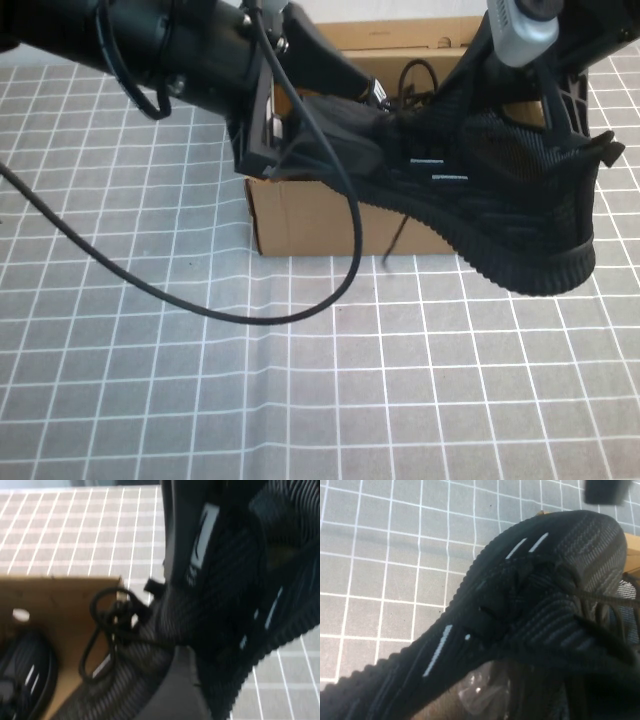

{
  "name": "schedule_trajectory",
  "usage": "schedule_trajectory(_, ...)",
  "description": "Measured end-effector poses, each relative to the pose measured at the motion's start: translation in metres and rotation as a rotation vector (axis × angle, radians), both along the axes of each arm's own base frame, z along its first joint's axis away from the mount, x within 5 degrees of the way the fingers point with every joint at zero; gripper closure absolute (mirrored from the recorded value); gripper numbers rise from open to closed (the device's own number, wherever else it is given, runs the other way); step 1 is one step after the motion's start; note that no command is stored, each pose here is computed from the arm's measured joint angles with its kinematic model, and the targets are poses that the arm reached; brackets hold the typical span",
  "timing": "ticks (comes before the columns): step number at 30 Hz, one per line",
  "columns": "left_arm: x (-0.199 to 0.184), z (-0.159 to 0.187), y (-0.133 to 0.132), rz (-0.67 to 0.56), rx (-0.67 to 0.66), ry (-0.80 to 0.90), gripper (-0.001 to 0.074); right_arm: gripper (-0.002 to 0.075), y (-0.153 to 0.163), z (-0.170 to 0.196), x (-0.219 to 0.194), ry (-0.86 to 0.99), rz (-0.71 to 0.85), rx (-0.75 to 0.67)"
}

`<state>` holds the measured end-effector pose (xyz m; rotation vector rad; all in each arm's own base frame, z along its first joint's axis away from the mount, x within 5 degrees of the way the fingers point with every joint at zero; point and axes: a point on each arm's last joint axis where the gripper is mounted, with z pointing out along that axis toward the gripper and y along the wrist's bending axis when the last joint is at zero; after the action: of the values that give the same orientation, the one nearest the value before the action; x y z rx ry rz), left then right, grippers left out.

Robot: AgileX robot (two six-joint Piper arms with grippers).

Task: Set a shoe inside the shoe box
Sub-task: Hand over the shoe

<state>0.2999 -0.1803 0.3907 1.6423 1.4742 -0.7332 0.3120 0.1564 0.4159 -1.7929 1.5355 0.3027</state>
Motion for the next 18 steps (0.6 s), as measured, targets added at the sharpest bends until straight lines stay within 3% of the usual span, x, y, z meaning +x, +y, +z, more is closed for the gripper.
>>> schedule_trajectory(3, 0.005, -0.002, -0.005, -0.008, -0.064, 0.025, 0.0136, 0.0731, 0.0, 0.0, 0.0, -0.008, 0.009, -0.003)
schedule_trajectory(7, 0.013, -0.009, -0.013, -0.007, -0.137, 0.082, 0.0122, 0.0731, 0.0, 0.0, 0.0, -0.025, 0.025, -0.012)
schedule_trajectory(18, 0.035, -0.043, -0.03, 0.008, -0.132, 0.123, 0.0122, 0.0731, 0.0, 0.0, 0.0, -0.046, 0.047, -0.021)
